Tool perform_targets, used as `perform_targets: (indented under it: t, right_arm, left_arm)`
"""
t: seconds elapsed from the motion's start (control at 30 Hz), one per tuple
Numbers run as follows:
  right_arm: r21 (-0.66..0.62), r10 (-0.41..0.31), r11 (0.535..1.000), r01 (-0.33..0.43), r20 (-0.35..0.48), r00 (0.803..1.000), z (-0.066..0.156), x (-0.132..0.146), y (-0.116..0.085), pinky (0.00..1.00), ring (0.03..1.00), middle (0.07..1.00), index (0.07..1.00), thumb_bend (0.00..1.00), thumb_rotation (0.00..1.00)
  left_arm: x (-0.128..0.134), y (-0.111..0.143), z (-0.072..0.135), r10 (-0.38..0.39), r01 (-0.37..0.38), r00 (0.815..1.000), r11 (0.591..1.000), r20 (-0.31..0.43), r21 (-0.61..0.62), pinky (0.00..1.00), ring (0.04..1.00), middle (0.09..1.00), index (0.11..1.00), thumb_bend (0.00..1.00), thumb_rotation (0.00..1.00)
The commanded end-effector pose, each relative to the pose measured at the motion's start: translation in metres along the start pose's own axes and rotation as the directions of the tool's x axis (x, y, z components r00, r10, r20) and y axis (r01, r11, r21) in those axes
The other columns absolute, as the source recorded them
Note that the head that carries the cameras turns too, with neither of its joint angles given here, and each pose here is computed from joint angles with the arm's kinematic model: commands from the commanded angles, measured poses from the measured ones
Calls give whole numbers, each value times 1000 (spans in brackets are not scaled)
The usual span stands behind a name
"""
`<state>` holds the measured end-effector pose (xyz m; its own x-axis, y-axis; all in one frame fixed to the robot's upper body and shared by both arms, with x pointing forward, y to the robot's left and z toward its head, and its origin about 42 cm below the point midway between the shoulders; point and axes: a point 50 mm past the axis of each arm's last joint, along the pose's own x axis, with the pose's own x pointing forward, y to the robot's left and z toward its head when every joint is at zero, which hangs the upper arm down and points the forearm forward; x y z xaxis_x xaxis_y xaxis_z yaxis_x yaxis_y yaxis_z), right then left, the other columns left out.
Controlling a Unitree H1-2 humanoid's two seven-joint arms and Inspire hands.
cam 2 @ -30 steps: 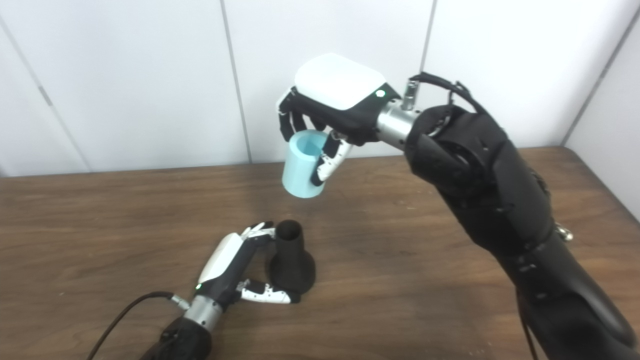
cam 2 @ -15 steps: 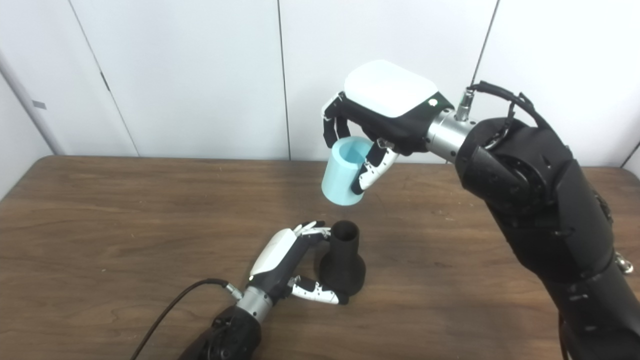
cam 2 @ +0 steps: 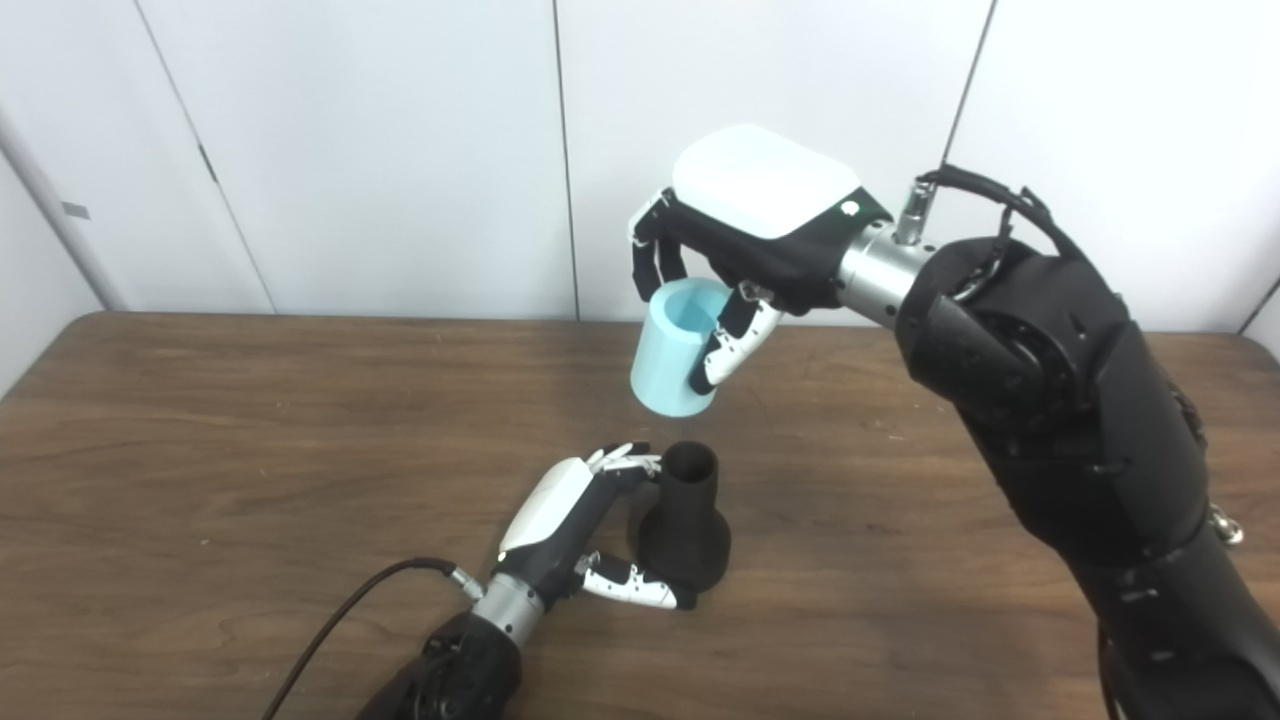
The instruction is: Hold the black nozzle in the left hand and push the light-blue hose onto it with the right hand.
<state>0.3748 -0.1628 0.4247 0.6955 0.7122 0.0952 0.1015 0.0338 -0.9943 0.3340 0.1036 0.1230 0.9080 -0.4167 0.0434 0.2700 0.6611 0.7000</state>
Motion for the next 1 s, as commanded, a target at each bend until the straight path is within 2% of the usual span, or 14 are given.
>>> perform_targets:
  t: [0.0, 0.13, 0.2, 0.33, 0.57, 0.77, 0.97]
  right_arm:
    - [-40, -67, 997, 67, 10, 998, 5, 3, -26, 153, 239, 472, 483, 531, 0]
    - [-35, -64, 997, 64, 12, 998, 7, 6, -27, 155, 244, 472, 483, 531, 0]
    - [-33, -60, 998, 60, 9, 998, 8, 7, -29, 193, 294, 426, 505, 526, 0]
    - [-33, -54, 998, 54, -6, 999, 9, 7, -30, 244, 347, 438, 509, 526, 0]
    - [-46, -32, 998, 30, -26, 999, 10, 6, -30, 227, 319, 426, 511, 525, 0]
    - [-49, -9, 999, 8, -27, 1000, 11, 5, -28, 261, 374, 487, 531, 514, 0]
    - [-55, 7, 998, -7, -4, 1000, 11, 5, -21, 229, 351, 454, 543, 510, 0]
  left_arm:
    - [-24, -11, -31, -86, 90, 992, 995, -91, 40, 1000, 937, 804, 485, 521, 71]
    - [-27, -6, -35, -93, 97, 991, 995, -92, 38, 1000, 937, 803, 485, 521, 72]
    - [-28, -5, -37, -97, 101, 991, 994, -93, 36, 1000, 937, 803, 485, 521, 72]
    - [-29, -3, -38, -100, 103, 991, 994, -91, 33, 1000, 938, 804, 485, 521, 72]
    - [-29, -3, -38, -102, 105, 991, 994, -88, 30, 1000, 938, 808, 484, 521, 72]
    - [-28, -5, -37, -102, 105, 991, 994, -86, 33, 1000, 938, 808, 484, 521, 72]
    - [-28, -6, -36, -101, 104, 991, 994, -85, 32, 1000, 938, 808, 484, 521, 72]
